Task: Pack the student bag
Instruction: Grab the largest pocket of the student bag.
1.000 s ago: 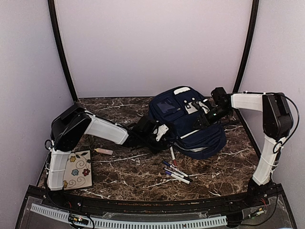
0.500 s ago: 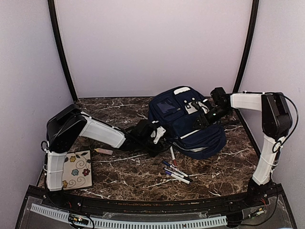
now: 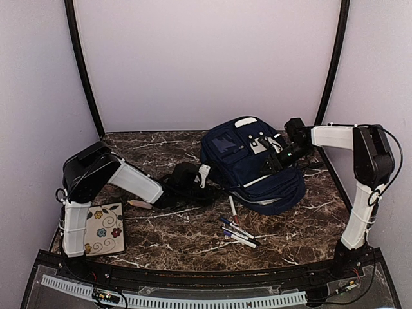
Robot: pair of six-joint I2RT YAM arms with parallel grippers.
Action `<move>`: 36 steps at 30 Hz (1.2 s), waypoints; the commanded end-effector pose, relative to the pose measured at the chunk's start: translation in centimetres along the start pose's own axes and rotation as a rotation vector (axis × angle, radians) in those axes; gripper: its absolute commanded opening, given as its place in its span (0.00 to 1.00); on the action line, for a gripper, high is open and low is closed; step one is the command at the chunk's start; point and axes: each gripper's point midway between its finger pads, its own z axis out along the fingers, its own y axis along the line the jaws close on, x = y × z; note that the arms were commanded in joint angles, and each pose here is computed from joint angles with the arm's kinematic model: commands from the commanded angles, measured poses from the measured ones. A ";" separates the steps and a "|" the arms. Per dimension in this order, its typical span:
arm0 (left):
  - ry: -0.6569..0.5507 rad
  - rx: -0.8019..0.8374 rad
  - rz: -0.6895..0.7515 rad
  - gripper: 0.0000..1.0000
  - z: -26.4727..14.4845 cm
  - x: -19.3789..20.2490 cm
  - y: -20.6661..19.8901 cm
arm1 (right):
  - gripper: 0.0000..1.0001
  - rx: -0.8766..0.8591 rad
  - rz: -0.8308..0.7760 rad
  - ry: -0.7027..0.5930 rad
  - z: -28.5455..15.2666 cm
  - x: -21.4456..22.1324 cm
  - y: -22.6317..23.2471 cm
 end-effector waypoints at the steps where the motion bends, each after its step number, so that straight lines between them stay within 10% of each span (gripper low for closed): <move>1: -0.074 0.058 -0.092 0.39 0.7 -1.7 -0.8 | 0.56 0.002 0.012 0.006 0.4 0.0 -0.4; 26: -0.025 0.165 -0.133 0.00 1.1 -0.3 -2.3 | 0.56 0.001 0.014 0.005 0.4 0.1 -0.3; 36: 0.372 0.304 0.011 0.00 -1.4 4.6 -5.2 | 0.56 0.016 0.026 0.018 0.7 0.5 -0.8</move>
